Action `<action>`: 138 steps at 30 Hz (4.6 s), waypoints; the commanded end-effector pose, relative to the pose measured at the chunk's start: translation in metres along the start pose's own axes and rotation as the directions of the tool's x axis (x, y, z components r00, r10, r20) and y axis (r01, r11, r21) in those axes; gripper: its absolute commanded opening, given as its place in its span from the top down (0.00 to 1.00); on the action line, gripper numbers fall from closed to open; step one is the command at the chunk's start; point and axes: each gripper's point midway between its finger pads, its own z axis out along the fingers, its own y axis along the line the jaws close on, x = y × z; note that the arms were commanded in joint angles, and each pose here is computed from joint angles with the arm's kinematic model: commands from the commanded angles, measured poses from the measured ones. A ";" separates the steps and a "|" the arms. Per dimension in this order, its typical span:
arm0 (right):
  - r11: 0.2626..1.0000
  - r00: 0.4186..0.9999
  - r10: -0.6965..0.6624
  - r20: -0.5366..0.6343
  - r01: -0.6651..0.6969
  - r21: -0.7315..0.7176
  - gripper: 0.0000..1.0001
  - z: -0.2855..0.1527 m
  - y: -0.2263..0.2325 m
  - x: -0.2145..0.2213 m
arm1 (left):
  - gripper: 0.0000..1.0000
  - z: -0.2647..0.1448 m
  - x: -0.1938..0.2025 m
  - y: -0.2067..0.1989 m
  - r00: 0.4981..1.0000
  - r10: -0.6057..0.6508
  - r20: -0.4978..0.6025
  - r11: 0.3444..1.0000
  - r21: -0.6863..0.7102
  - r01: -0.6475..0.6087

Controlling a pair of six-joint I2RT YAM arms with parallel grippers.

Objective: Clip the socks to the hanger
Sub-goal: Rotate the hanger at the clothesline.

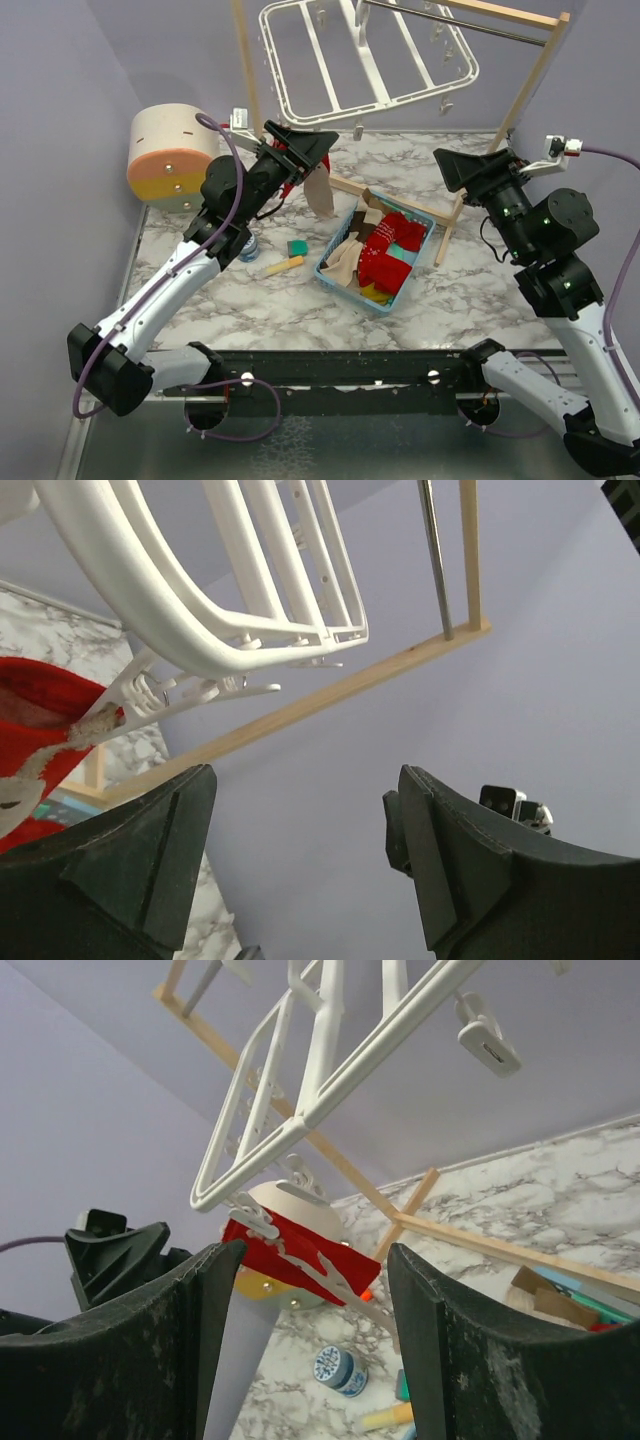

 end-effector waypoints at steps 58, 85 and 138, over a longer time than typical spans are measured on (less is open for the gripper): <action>0.917 0.904 0.365 0.224 -0.390 0.081 0.49 0.108 -0.017 -0.051 | 0.53 0.068 -0.164 0.052 0.958 -0.239 0.159 0.971 0.042 0.235; 0.891 0.891 0.453 0.000 -0.453 0.030 0.86 0.088 0.002 -0.008 | 0.17 -0.010 -0.078 0.010 0.991 -0.117 0.071 0.992 -0.038 0.120; 0.896 0.898 0.435 0.064 -0.439 0.073 0.35 0.068 -0.003 -0.024 | 0.86 0.072 -0.114 0.016 0.931 -0.344 -0.124 0.930 0.094 0.356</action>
